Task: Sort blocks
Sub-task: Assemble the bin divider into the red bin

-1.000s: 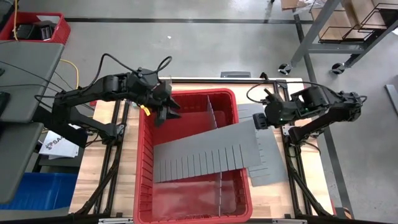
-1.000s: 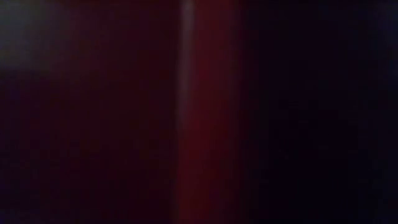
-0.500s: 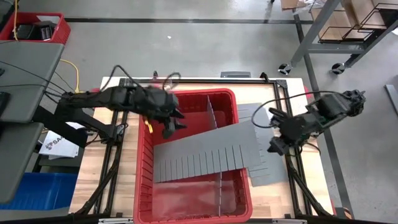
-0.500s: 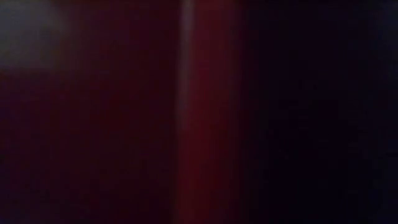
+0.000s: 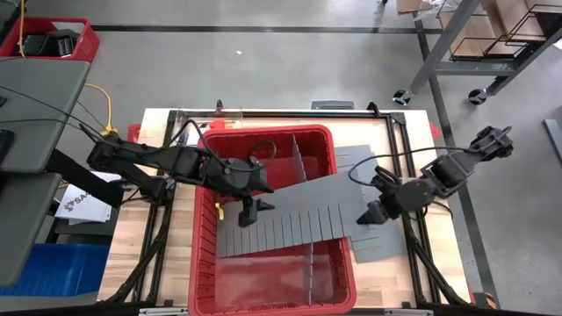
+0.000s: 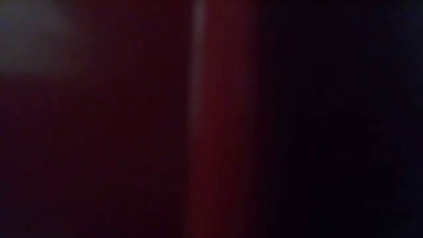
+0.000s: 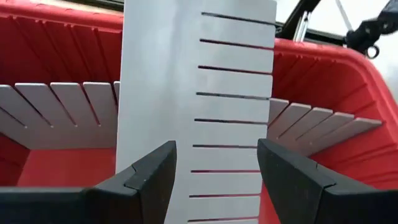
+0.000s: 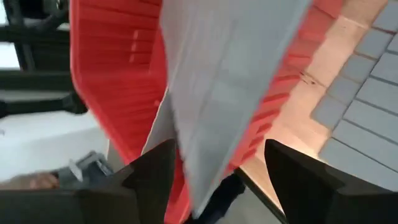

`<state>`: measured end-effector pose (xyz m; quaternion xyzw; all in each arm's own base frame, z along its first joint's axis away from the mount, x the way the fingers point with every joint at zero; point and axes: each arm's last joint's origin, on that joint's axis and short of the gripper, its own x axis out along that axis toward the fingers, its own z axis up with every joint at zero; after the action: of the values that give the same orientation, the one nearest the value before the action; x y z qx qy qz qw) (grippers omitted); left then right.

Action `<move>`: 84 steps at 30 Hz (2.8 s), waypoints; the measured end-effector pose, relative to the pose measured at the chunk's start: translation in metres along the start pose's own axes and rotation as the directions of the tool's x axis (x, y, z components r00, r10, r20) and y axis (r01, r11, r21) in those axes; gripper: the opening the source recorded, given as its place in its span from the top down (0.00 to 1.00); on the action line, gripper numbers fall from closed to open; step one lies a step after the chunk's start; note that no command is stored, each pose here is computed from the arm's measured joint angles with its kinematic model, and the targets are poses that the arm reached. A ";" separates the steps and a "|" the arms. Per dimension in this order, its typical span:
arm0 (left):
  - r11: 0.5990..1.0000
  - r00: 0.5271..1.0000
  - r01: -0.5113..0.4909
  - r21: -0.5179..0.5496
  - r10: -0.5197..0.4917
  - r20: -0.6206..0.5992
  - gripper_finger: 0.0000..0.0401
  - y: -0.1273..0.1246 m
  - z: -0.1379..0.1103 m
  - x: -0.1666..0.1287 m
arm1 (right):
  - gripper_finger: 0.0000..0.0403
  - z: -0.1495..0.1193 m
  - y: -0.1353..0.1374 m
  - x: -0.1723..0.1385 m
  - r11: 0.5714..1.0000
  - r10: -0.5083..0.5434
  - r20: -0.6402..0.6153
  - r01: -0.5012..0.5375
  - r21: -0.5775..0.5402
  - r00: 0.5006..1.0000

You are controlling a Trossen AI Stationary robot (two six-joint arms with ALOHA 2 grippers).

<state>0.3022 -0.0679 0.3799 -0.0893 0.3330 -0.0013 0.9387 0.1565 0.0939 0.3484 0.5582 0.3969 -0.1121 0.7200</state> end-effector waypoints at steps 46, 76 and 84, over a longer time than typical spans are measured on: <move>0.967 0.962 0.255 -0.027 -0.251 0.108 0.45 0.062 0.083 -0.066 | 1.00 0.029 0.096 -0.068 0.746 0.211 0.078 -0.109 -0.657 0.974; 0.881 0.882 0.469 0.062 -0.463 -0.092 0.99 0.051 0.079 -0.023 | 0.81 0.049 0.126 -0.077 0.690 0.342 0.290 -0.029 -0.724 0.894; 0.961 0.963 0.262 0.086 -0.266 0.039 0.99 0.072 0.092 -0.078 | 0.51 0.055 0.135 -0.131 0.615 0.454 0.391 0.035 -0.788 0.801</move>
<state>0.2952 0.0229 0.4862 -0.0951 0.2940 -0.1376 0.9411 0.1761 0.0556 0.5391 0.1878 0.1070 -0.0018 0.9764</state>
